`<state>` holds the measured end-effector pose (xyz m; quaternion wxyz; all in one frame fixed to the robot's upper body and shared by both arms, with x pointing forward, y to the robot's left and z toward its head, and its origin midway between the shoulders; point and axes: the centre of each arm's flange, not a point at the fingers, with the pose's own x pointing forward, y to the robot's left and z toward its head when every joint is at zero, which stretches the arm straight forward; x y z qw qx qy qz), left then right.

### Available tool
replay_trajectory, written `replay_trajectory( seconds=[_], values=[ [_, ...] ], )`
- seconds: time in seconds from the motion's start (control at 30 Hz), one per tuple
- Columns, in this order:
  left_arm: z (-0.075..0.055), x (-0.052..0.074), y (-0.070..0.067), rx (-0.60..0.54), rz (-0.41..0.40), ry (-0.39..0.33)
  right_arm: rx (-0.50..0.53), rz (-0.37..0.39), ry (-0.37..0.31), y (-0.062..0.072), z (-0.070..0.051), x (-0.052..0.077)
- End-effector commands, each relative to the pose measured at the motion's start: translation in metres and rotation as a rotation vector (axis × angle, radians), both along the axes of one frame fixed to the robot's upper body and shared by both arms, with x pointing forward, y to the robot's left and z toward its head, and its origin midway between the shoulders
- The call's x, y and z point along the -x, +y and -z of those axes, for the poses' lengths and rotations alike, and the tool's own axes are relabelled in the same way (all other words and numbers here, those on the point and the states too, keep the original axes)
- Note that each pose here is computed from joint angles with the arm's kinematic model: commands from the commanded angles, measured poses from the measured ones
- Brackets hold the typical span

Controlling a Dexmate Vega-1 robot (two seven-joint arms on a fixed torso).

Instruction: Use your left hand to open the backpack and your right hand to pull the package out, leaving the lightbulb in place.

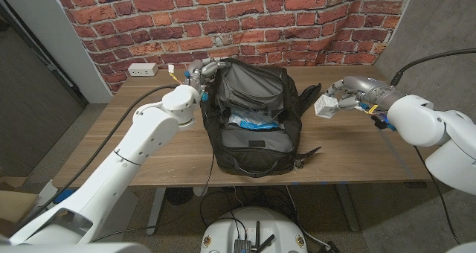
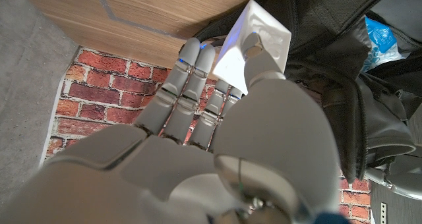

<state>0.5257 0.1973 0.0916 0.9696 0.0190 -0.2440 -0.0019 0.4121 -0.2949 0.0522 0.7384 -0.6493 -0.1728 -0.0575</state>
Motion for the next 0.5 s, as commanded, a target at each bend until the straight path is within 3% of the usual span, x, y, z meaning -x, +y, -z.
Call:
replay_trajectory(
  seconds=[0.03,0.2,0.5],
  values=[
    [-0.01,0.008,0.016,-0.042,0.045,0.0,0.006,-0.01,-0.007,-0.011,-0.004,-0.014],
    [-0.015,0.01,0.023,-0.079,0.087,0.018,0.01,-0.019,-0.013,-0.013,-0.007,-0.021],
    [-0.02,0.018,0.034,-0.121,0.094,0.016,0.026,-0.025,-0.022,-0.012,-0.013,-0.033]
  ],
)
